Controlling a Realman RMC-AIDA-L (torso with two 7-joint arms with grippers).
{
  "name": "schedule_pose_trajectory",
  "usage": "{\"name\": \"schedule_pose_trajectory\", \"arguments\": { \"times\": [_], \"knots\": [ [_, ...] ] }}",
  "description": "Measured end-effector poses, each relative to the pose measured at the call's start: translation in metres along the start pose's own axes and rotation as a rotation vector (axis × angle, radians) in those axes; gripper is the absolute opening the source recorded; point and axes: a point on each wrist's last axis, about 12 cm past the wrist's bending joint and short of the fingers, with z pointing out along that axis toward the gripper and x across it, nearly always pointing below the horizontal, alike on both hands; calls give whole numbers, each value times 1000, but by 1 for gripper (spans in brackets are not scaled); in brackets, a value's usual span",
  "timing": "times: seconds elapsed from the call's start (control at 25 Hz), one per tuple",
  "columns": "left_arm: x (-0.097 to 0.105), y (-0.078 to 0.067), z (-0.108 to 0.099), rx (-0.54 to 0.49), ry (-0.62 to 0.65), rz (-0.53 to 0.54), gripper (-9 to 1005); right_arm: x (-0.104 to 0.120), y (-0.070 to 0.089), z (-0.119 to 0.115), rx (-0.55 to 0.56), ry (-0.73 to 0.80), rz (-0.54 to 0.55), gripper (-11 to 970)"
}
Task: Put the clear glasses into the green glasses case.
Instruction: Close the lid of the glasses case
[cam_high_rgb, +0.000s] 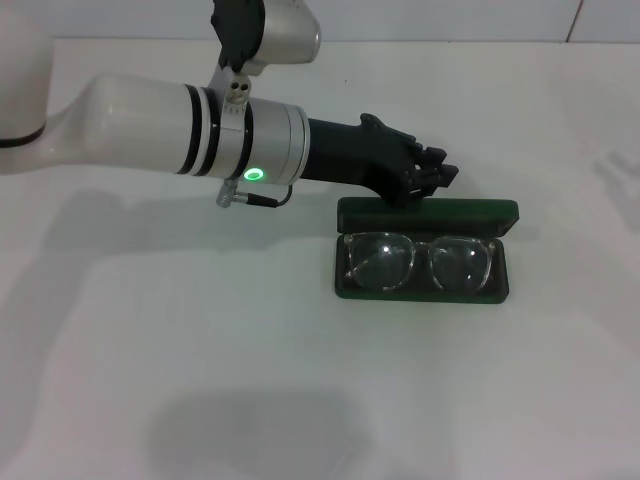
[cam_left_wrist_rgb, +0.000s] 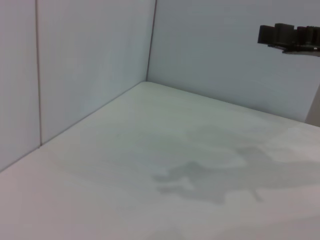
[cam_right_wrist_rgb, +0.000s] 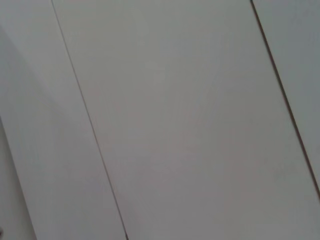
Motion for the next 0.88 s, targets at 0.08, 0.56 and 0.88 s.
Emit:
{"name": "schedule_pose_trajectory", "arguments": {
  "times": [0.08, 0.56, 0.88],
  "knots": [
    [2, 0, 0, 0, 4, -8, 228, 1, 0, 0, 3, 0, 1, 217],
    [11, 0, 1, -4, 20, -34, 240, 5, 0, 1, 15, 0, 4, 216],
    [16, 0, 2, -3, 30, -49, 247, 9, 1, 2, 14, -1, 7, 215]
  ]
}}
